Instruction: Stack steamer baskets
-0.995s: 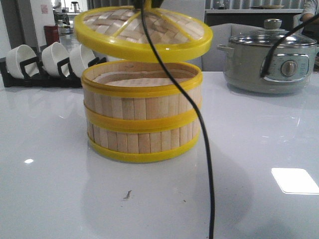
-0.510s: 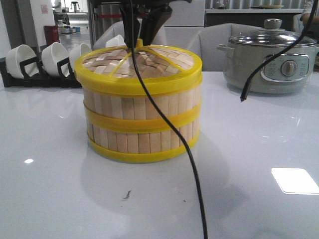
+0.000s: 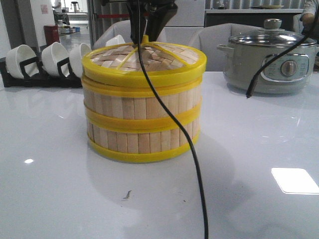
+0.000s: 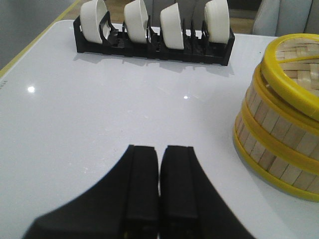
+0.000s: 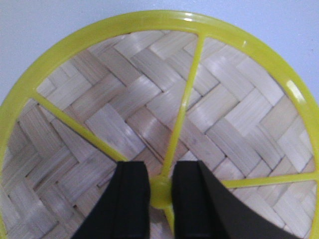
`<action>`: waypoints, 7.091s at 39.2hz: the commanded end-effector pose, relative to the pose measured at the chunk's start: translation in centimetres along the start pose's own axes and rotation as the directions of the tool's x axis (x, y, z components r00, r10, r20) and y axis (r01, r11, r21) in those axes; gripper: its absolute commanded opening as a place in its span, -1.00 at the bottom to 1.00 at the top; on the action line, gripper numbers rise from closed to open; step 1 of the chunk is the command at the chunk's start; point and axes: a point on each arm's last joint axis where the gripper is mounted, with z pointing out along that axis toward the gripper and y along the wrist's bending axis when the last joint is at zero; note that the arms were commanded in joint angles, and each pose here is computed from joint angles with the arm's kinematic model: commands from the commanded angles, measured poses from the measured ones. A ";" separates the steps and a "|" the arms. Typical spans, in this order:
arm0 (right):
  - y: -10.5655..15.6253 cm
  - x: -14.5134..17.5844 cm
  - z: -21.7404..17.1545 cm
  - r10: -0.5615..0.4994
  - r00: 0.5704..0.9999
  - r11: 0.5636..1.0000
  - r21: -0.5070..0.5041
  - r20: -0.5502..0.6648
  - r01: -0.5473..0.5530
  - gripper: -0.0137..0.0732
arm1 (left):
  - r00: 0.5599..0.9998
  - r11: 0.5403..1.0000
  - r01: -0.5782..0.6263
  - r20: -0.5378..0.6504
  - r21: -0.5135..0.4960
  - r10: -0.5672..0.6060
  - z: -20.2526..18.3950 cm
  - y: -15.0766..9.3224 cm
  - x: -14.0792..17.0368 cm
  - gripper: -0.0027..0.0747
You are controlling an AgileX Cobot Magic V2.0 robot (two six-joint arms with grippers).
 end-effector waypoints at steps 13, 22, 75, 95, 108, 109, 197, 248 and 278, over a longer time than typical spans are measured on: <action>-0.4 -1.6 -3.0 0.010 0.992 1.000 -0.023 0.128 -0.007 -0.56 | 0.993 1.000 0.012 0.116 0.015 -0.013 -0.3 -0.2 -1.8 -0.71; -0.3 -1.6 -3.0 0.011 0.992 1.000 -0.023 0.124 -0.008 -0.40 | 0.993 1.000 0.012 0.116 0.015 -0.013 -0.3 -0.2 -1.8 -0.71; -10.2 9.6 -26.2 -0.040 0.689 0.983 0.153 0.724 -0.103 0.19 | 0.993 1.000 0.012 0.116 0.015 -0.013 -0.3 -0.2 -1.8 -0.71; -11.6 26.0 -26.6 -0.019 0.671 0.925 0.267 0.741 -0.269 0.19 | 0.993 1.000 0.012 0.116 0.015 -0.013 -0.3 -0.2 -1.8 -0.71; -10.6 33.6 -24.7 0.019 0.640 0.887 0.282 0.768 -0.365 0.19 | 0.993 1.000 0.012 0.116 0.015 -0.013 -0.3 -0.2 -1.8 -0.71; -10.5 34.2 -24.5 0.027 0.632 0.885 0.275 0.774 -0.375 0.19 | 0.993 1.000 0.012 0.116 0.015 -0.013 -0.3 -0.2 -1.8 -0.71; -10.2 37.3 -22.3 0.043 0.592 0.855 0.277 0.805 -0.438 -0.57 | 0.958 0.998 0.047 0.281 0.050 -0.059 -2.4 0.0 -0.2 -0.71; -10.2 37.3 -22.3 0.044 0.593 0.855 0.277 0.804 -0.438 -0.57 | 0.884 0.998 -0.003 0.467 0.059 -0.025 -3.7 0.7 6.5 -0.71; -10.2 37.3 -22.3 0.044 0.593 0.855 0.277 0.804 -0.438 -0.57 | 0.854 0.994 -0.108 0.514 0.021 0.082 -3.9 0.6 6.2 -0.71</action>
